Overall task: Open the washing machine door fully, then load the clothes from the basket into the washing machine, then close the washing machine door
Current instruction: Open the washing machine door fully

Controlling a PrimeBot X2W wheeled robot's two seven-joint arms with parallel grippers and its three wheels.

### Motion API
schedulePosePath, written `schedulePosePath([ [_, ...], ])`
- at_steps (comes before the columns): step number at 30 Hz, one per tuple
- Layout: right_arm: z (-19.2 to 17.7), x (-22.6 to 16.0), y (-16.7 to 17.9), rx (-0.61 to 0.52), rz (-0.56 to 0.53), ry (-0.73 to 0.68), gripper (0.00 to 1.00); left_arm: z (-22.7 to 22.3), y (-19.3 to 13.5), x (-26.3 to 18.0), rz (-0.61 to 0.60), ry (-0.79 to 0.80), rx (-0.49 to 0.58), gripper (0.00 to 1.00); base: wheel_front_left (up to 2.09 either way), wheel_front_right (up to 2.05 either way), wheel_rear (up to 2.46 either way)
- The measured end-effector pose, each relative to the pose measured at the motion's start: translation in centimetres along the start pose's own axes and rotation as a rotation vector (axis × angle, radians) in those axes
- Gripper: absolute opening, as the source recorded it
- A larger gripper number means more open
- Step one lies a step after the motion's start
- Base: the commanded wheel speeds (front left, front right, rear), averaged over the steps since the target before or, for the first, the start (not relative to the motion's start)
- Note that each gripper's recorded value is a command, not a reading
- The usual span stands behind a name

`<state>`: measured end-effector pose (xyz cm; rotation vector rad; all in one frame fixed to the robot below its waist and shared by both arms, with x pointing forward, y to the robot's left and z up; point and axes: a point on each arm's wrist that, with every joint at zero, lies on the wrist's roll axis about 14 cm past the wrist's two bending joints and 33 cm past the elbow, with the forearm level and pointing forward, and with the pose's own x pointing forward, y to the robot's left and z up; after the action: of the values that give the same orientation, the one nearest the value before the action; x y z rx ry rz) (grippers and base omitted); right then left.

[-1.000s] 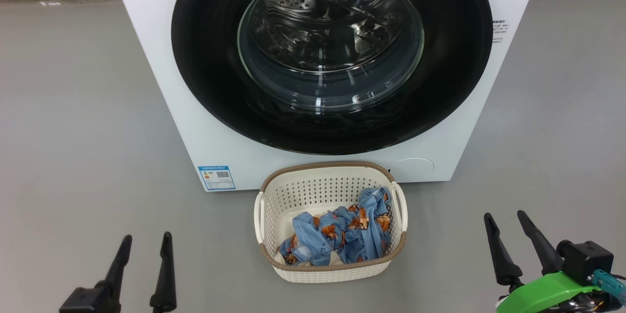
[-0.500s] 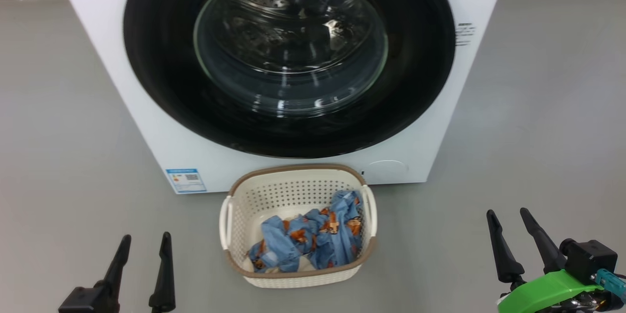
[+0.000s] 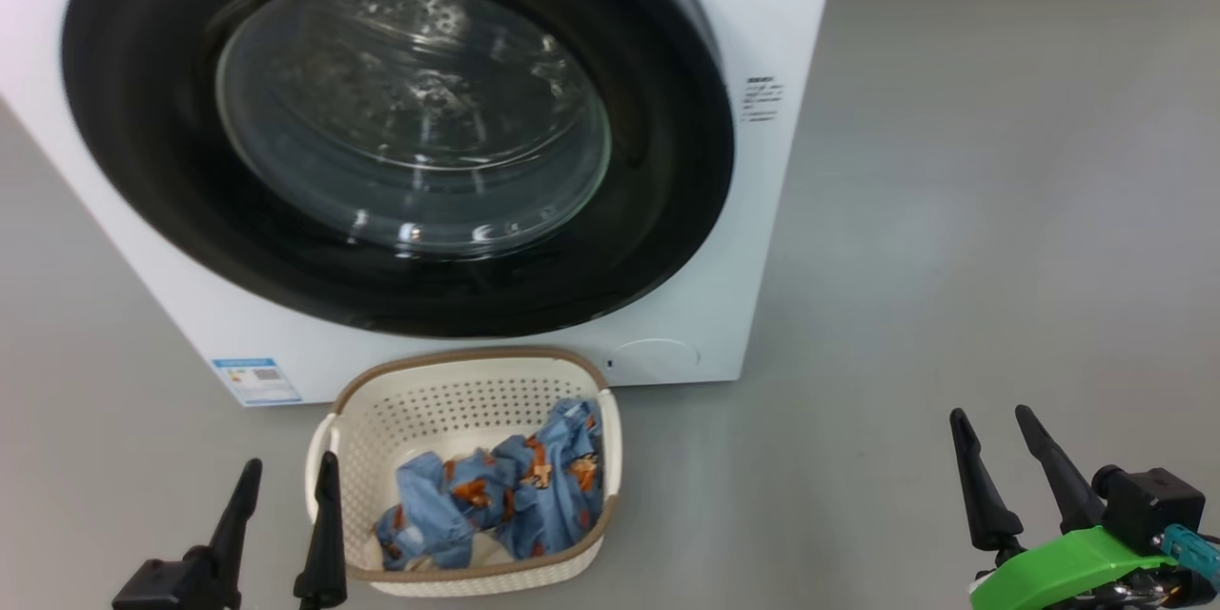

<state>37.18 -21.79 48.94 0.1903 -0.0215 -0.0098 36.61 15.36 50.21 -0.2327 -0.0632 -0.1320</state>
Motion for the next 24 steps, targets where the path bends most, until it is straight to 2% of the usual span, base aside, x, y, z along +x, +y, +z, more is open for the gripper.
schedulePosePath([
  [7, 0.21, -0.06, -0.08, 0.000, -0.002, -0.006, 1.00, 0.24, -0.35, 0.03, -0.008, -0.009, -0.017, 1.00, 1.28, 0.18, -1.45],
  [16, 0.13, 0.05, 0.03, 0.000, 0.001, -0.004, 1.00, 0.15, -0.42, -0.04, -0.009, -0.006, -0.017, 1.00, 0.15, 0.14, -0.29],
  [17, 0.11, 0.08, 0.05, 0.000, 0.002, -0.003, 0.92, 0.13, -0.38, -0.05, -0.008, -0.005, -0.017, 1.00, 0.00, 0.00, 0.00],
  [18, 0.11, 0.10, 0.06, 0.000, 0.002, -0.003, 0.54, 0.13, -0.35, -0.06, -0.007, -0.005, -0.017, 1.00, 0.00, 0.00, 0.00],
  [19, 0.12, 0.12, 0.05, 0.001, 0.001, -0.004, 0.24, 0.12, -0.34, -0.07, -0.006, -0.005, -0.017, 1.00, 0.00, 0.00, 0.00],
  [20, 0.15, 0.15, 0.08, 0.002, 0.001, -0.005, 0.24, 0.12, -0.31, -0.08, -0.005, -0.005, -0.017, 1.00, 0.00, 0.00, 0.00],
  [21, 0.19, 0.19, 0.14, 0.006, 0.001, -0.007, 0.00, 0.10, -0.28, -0.09, -0.004, -0.005, -0.018, 1.00, 0.00, 0.00, 0.00],
  [24, 0.54, 0.47, 0.51, 0.041, -0.002, -0.024, 0.00, 0.04, -0.23, -0.10, -0.002, -0.003, -0.021, 1.00, 0.00, 0.00, 0.00],
])
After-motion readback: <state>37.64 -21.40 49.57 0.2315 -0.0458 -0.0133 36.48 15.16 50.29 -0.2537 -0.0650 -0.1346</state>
